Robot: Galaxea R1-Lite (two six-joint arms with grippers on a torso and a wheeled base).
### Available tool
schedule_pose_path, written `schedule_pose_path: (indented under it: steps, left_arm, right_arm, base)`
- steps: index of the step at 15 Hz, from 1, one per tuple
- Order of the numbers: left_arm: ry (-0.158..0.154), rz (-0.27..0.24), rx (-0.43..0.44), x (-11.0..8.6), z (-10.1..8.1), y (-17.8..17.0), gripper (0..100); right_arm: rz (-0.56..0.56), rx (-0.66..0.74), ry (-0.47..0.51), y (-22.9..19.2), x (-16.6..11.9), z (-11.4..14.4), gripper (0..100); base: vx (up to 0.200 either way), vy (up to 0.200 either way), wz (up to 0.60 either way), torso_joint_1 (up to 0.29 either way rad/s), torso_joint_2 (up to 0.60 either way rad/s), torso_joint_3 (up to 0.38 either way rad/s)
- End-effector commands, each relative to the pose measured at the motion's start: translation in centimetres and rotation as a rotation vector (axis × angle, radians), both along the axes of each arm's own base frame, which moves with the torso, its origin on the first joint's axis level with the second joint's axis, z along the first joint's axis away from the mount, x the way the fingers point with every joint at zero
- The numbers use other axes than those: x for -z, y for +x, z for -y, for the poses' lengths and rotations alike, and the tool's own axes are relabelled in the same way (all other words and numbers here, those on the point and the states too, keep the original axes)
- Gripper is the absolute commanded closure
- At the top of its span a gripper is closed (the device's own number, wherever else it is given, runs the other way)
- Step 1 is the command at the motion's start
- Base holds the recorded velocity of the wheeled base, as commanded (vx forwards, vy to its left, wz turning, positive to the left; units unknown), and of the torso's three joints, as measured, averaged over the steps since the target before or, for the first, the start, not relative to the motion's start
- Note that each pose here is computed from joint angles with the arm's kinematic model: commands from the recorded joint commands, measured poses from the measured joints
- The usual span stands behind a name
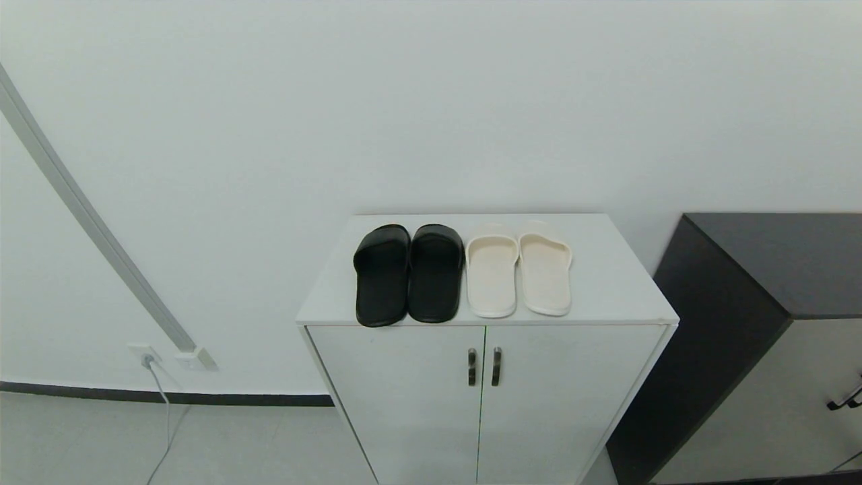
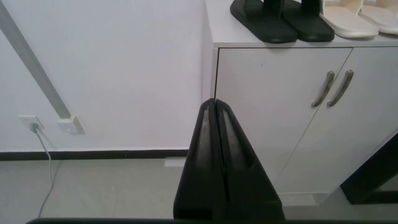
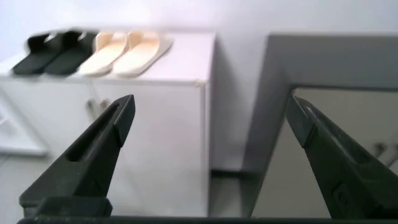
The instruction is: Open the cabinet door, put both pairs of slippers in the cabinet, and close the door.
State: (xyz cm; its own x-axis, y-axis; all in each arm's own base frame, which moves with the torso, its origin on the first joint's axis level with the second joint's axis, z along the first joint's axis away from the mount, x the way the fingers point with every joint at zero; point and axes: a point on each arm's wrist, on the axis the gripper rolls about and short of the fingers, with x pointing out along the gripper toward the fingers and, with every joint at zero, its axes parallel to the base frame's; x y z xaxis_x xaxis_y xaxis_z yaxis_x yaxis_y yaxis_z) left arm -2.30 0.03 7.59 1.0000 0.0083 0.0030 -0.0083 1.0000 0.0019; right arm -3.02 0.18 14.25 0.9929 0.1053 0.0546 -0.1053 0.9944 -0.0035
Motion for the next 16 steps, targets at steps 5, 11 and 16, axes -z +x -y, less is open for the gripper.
schedule_pose_path:
  steps: [5, 11, 16]
  left_arm:
    - [0.001, -0.001, -0.001, 0.0, 0.0, 0.0, 100]
    - [0.001, -0.001, -0.001, 0.0, 0.0, 0.0, 100]
    - [0.001, -0.001, -0.001, 0.0, 0.0, 0.0, 100]
  right_arm:
    - [-0.315, -0.262, 0.071, 10.2, -2.6, -1.2, 0]
    - [-0.332, -0.371, 0.134, 16.7, -7.3, -8.3, 0]
    - [-0.354, -0.279, 0.138, 21.5, -8.5, -15.8, 0]
  base:
    - [0.000, 0.000, 0.00, 0.000, 0.00, 0.000]
    - [0.000, 0.000, 0.00, 0.000, 0.00, 0.000]
    - [0.000, 0.000, 0.00, 0.000, 0.00, 0.000]
